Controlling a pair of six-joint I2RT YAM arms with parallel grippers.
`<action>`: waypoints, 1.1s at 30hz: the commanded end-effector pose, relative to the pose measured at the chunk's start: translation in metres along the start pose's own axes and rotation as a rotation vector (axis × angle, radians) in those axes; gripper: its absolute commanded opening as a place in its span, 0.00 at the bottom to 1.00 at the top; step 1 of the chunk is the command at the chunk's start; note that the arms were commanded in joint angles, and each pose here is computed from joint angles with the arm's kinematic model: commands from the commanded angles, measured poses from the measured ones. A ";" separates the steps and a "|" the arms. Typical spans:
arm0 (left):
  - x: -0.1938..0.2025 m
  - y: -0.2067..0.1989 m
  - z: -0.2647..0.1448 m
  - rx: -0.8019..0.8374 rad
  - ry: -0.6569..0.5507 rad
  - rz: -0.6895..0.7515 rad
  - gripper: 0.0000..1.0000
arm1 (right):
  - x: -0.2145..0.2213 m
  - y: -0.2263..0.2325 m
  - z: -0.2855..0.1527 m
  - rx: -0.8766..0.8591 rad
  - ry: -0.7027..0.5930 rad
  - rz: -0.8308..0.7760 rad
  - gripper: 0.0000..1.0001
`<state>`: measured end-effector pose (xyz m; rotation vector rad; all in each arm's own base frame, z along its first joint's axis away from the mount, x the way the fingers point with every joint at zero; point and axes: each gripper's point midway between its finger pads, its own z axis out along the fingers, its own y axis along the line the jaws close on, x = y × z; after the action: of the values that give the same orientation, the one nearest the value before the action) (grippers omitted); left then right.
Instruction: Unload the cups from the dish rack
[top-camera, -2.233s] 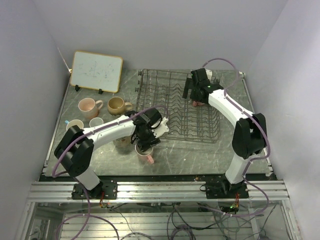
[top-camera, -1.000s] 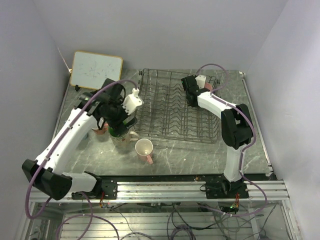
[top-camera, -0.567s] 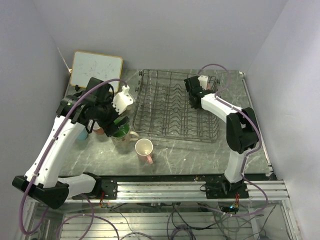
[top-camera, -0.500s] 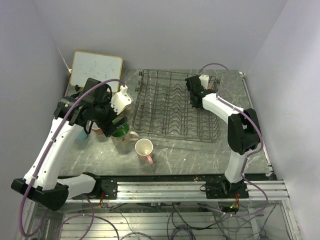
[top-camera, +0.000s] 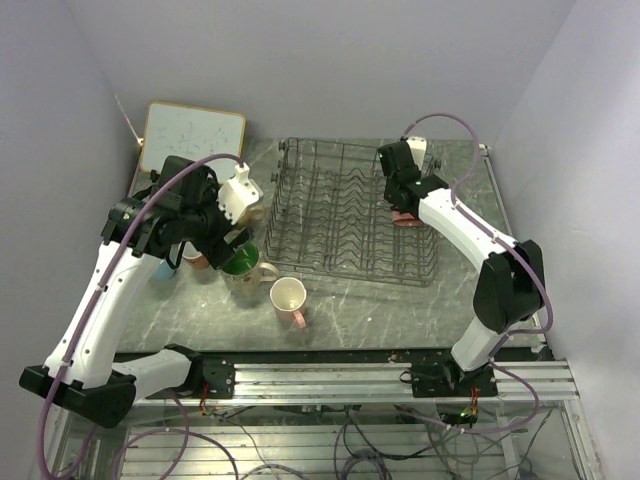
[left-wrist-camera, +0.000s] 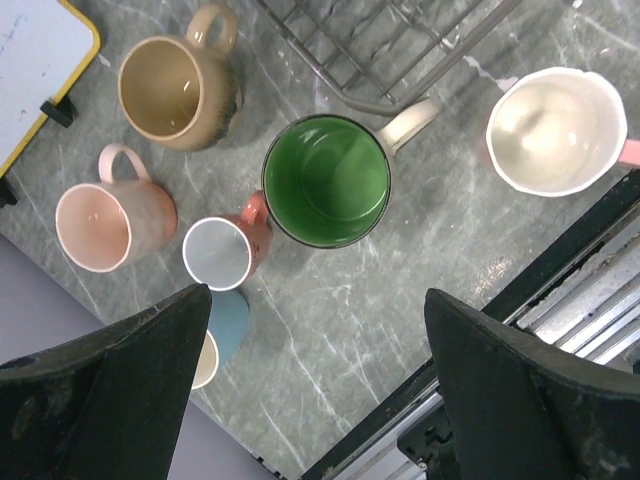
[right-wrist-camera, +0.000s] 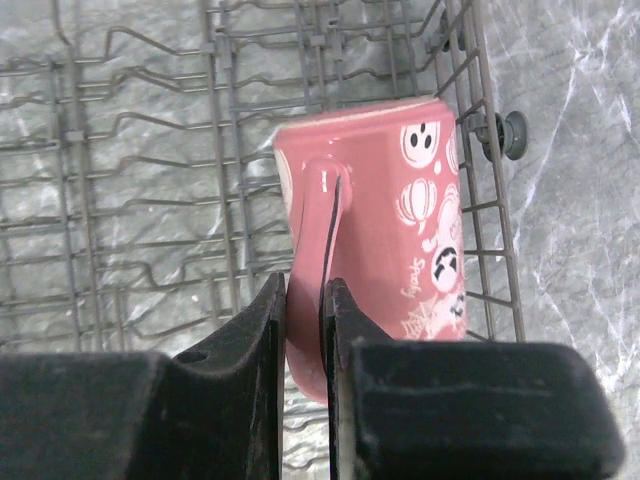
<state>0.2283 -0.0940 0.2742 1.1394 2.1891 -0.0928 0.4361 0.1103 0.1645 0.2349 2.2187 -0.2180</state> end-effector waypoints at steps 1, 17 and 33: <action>-0.023 0.002 -0.006 0.004 -0.102 -0.025 0.99 | -0.042 0.007 -0.033 -0.025 -0.129 0.034 0.00; -0.077 0.025 -0.017 -0.148 -0.430 0.141 1.00 | -0.043 0.089 -0.119 -0.526 0.013 0.176 0.00; -0.080 0.007 0.015 -0.095 -0.560 0.151 0.99 | -0.056 0.188 -0.192 -1.057 0.269 0.710 0.00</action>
<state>0.2720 -0.1411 0.2953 1.0989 1.6990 -0.1751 0.3635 0.2904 0.2284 0.4095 2.2941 1.0223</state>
